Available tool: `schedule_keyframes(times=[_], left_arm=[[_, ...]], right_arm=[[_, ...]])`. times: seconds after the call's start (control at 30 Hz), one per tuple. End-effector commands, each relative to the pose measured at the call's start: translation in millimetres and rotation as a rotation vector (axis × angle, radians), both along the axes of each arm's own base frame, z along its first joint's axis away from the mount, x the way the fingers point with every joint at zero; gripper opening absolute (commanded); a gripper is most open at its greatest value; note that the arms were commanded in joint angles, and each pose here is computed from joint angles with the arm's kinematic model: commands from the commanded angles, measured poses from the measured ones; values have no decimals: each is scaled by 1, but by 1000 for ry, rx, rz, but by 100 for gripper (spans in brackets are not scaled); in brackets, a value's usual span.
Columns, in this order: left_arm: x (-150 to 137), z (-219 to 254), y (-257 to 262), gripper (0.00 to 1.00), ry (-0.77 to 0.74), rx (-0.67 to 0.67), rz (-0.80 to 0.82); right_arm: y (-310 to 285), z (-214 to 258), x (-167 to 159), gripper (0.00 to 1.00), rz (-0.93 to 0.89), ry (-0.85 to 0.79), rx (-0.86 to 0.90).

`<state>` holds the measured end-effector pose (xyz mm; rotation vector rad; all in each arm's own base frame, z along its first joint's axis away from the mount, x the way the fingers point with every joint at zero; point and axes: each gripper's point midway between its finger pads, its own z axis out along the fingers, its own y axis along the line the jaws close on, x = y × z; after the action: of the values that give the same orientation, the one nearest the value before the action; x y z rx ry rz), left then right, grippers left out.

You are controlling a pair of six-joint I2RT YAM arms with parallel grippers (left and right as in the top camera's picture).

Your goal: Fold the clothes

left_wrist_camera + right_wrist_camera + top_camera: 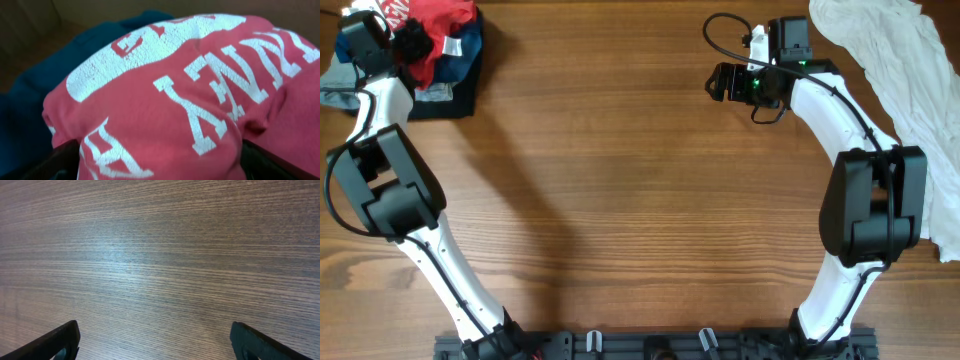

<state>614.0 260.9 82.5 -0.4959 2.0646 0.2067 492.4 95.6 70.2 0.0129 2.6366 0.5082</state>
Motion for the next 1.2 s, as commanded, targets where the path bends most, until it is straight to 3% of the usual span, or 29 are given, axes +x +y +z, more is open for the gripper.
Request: schedule_keyframes(times=[0.0, 0.17, 0.3, 0.4, 0.6, 0.7, 0.8, 0.97, 1.17], left_arm=[[-29, -47, -24, 100, 170, -45, -52], [-43, 122, -37, 100, -18, 36, -61], [-66, 194, -64, 100, -81, 62, -90], [-83, 231, -87, 100, -107, 71, -117], [-83, 235, -92, 100, -114, 73, -125], [-83, 235, -92, 100, -114, 73, -125], [-83, 235, -92, 100, -114, 73, -125], [-83, 235, -92, 100, -114, 73, -125], [-83, 235, -92, 100, -114, 73, -125]], right_arm=[[7, 29, 11, 99, 53, -103, 0], [-12, 80, 42, 100, 33, -254, -141], [-25, 153, 53, 100, 20, -401, -233], [-27, 221, 40, 100, -5, -516, -224], [-25, 274, -20, 100, 24, -527, -190], [-2, 306, -59, 100, 118, -559, -57], [16, 337, -86, 100, 88, -549, 149], [15, 341, -95, 100, -105, -419, 333], [-4, 319, -98, 100, -116, -406, 164]])
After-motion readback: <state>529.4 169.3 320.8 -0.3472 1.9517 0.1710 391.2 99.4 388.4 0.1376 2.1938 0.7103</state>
